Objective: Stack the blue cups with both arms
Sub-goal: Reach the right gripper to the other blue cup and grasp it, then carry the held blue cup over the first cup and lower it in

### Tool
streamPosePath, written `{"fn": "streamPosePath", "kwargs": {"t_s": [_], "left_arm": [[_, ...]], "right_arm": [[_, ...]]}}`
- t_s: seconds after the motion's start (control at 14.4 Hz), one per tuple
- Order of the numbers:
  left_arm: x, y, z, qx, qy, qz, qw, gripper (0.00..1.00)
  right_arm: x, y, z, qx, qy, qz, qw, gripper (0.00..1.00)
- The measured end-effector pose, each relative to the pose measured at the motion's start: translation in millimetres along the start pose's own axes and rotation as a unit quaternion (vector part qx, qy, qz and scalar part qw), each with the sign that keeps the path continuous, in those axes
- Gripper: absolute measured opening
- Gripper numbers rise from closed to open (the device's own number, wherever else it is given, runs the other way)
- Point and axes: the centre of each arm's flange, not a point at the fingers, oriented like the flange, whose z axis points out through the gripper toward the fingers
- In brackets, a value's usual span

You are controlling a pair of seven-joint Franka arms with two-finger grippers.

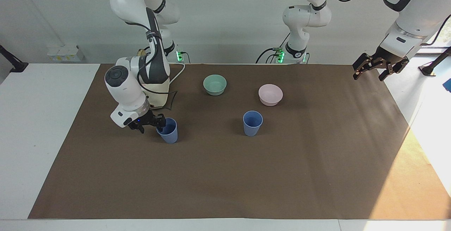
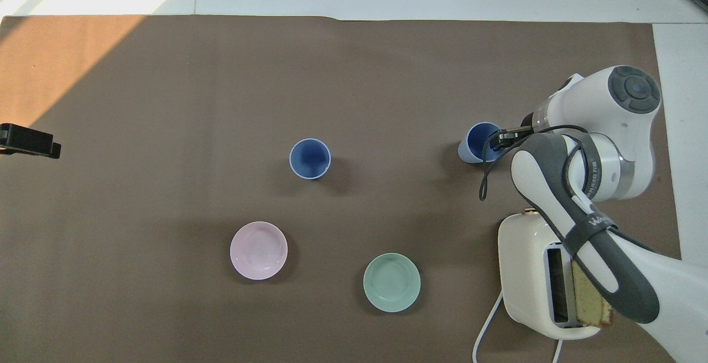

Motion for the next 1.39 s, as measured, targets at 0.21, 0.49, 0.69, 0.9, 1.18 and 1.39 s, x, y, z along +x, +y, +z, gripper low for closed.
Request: {"fn": "streamPosePath", "kwargs": {"t_s": [0.21,0.49,0.69,0.9,1.18,1.39], "left_arm": [[0.5,3.6,0.1,0.000,0.000,0.003,1.000,1.00],[0.7,5.1,0.2,0.000,0.000,0.005,1.000,1.00],[0.6,4.4,0.1,0.000,0.000,0.004,1.000,1.00],[0.5,4.1,0.1,0.000,0.000,0.004,1.000,1.00],[0.5,4.1,0.1,0.000,0.000,0.004,1.000,1.00],[0.5,4.1,0.1,0.000,0.000,0.004,1.000,1.00]], "right_arm": [[0.4,-3.0,-0.7,0.001,0.001,-0.002,1.000,0.33],[6.9,-19.8,-13.1,0.008,0.014,0.003,1.000,0.06],[16.4,-50.5,-43.9,0.011,0.019,0.030,0.999,0.06],[23.2,-84.9,-85.6,0.020,0.027,0.050,0.998,0.06],[16.8,-158.8,-120.6,0.037,0.031,0.055,0.997,0.06],[-2.6,-238.3,-131.7,0.044,0.036,0.036,0.998,0.06]]}}
